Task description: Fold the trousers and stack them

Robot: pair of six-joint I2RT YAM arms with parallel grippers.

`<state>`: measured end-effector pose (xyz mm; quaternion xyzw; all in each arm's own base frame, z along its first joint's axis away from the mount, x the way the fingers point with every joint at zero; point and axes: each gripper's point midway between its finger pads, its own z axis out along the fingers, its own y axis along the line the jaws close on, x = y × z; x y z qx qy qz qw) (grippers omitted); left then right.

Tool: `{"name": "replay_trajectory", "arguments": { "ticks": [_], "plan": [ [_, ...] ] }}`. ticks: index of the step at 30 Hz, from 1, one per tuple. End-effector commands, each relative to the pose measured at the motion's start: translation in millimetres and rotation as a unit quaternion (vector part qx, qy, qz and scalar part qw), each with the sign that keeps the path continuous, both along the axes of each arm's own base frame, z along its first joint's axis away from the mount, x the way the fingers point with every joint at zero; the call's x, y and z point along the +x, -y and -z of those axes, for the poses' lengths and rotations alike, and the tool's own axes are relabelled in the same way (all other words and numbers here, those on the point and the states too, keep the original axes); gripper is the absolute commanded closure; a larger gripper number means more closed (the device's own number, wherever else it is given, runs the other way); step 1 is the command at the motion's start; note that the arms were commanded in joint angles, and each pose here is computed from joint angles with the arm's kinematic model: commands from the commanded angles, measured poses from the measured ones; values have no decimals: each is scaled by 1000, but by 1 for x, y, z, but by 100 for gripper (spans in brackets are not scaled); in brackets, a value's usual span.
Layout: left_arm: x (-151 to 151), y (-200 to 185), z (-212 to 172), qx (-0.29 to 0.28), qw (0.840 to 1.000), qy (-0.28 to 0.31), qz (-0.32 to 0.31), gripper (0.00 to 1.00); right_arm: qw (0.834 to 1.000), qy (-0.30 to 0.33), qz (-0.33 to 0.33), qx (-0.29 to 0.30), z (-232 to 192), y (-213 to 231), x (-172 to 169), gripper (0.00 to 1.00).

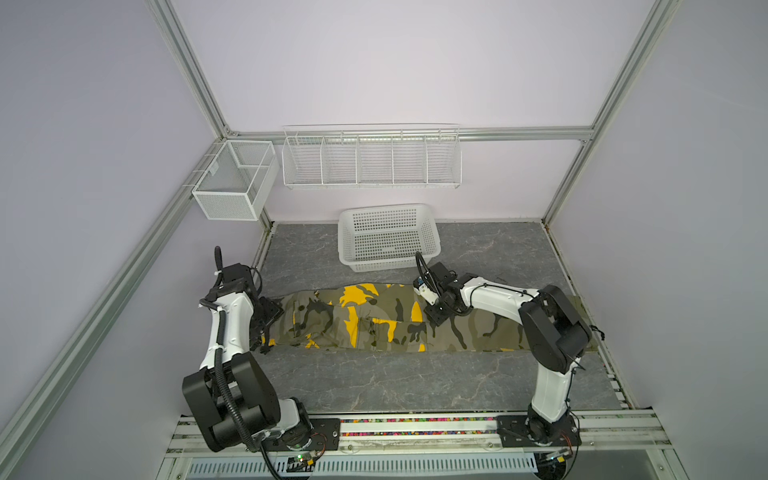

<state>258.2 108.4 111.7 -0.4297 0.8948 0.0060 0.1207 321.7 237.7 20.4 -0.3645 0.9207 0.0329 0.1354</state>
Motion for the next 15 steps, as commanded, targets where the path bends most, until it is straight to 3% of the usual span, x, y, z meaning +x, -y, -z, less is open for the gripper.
{"name": "replay_trajectory", "arguments": {
  "ticks": [1, 6, 10, 15],
  "plan": [
    [-11, -5, 12, -16, 999, -11, -25, 22, 997, -52, 25, -53, 17, 36, -28, 49],
    [-28, -14, 34, -49, 995, -13, -89, 22, 998, -42, 29, 22, -9, 12, -24, 47],
    [-23, -9, 48, -72, 991, 8, -110, 23, 997, -32, 32, 69, -25, -6, -20, 44],
    [-21, -2, 71, -101, 987, 5, -124, 29, 996, -32, 28, 79, -36, -16, -21, 43]
  ]
}}
